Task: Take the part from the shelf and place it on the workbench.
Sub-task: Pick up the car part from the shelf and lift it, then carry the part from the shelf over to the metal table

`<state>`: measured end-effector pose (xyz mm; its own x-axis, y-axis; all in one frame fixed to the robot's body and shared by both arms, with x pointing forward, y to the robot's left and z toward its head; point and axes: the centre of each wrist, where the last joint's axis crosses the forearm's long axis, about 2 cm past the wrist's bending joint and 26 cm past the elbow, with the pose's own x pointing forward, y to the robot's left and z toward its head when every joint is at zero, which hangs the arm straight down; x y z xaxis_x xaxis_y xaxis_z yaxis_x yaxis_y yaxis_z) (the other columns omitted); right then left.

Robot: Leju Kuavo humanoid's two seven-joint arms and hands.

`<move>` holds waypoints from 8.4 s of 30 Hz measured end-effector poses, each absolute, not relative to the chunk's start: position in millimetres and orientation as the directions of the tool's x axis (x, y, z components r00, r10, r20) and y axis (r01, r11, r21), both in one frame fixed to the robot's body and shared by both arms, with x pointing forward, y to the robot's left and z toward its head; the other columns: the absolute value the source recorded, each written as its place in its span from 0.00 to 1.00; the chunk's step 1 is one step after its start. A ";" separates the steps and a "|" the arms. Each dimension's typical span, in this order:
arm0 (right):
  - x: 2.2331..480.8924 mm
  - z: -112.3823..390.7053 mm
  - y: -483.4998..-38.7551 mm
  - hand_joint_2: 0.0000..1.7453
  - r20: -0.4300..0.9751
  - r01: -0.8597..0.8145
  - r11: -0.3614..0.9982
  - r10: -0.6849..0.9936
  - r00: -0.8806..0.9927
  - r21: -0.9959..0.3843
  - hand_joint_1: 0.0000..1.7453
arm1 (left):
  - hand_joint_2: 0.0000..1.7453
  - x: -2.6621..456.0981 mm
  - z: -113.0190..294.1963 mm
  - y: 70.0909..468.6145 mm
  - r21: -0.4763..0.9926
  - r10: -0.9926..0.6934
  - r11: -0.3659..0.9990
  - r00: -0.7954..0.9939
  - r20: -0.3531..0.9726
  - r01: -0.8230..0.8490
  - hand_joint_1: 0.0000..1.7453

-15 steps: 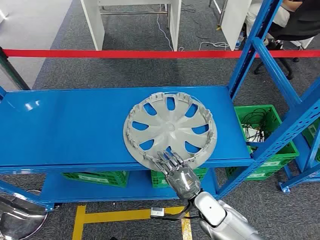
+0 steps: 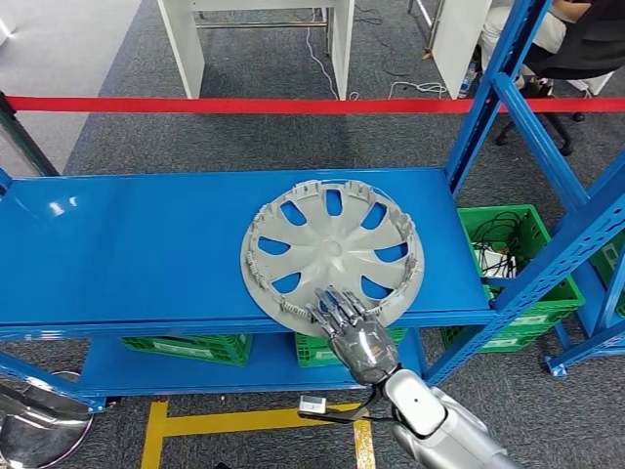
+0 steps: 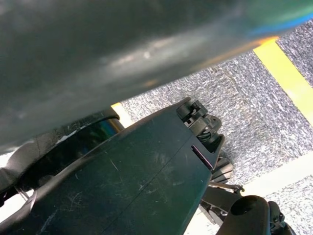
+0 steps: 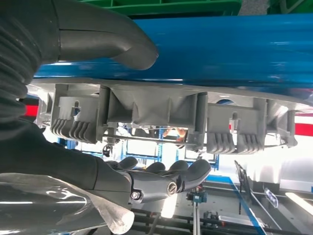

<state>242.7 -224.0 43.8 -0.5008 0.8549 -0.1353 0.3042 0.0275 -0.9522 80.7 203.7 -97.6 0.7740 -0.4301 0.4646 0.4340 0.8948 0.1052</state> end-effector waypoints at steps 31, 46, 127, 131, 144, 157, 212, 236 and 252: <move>270.8 40.0 -229.8 1.00 -0.174 0.288 -0.039 0.871 -0.459 -0.957 1.00 | 1.00 80.2 -99.6 214.4 0.063 -0.429 0.888 0.769 0.474 0.456 0.00; 253.6 62.0 -217.3 1.00 -0.141 0.373 0.066 0.854 -0.500 -0.925 1.00 | 1.00 77.0 -100.7 217.5 0.036 -0.388 0.902 0.773 0.502 0.430 0.00; 209.7 218.8 -174.2 1.00 -0.238 0.696 0.529 0.686 -0.688 -0.486 1.00 | 1.00 77.3 -99.4 210.9 0.117 -0.424 0.897 0.757 0.497 0.426 0.00; 210.4 218.7 -175.5 1.00 -0.235 0.693 0.538 0.682 -0.692 -0.479 1.00 | 1.00 77.7 -99.4 211.6 0.118 -0.425 0.897 0.757 0.497 0.426 0.00; 212.9 215.2 -186.0 1.00 -0.230 0.705 0.534 0.696 -0.680 -0.468 1.00 | 1.00 77.2 -99.5 211.7 0.114 -0.432 0.893 0.758 0.489 0.435 0.00; 212.5 214.9 -187.5 1.00 -0.229 0.720 0.508 0.718 -0.657 -0.472 1.00 | 1.00 80.5 -99.4 216.0 0.165 -0.480 0.872 0.743 0.466 0.461 0.00; 168.9 216.9 -236.1 1.00 -0.248 0.812 0.309 0.845 -0.473 -0.495 1.00 | 1.00 101.6 -94.0 208.8 0.225 -0.701 0.701 0.596 0.392 0.677 0.00; 180.5 227.0 -239.1 1.00 -0.237 0.837 0.326 0.856 -0.459 -0.440 1.00 | 1.00 110.4 -92.3 213.0 0.259 -0.697 0.709 0.597 0.396 0.656 0.00; 184.3 225.1 -237.9 1.00 -0.243 0.834 0.324 0.853 -0.462 -0.448 1.00 | 1.00 108.6 -93.1 215.0 0.248 -0.697 0.708 0.600 0.393 0.661 0.00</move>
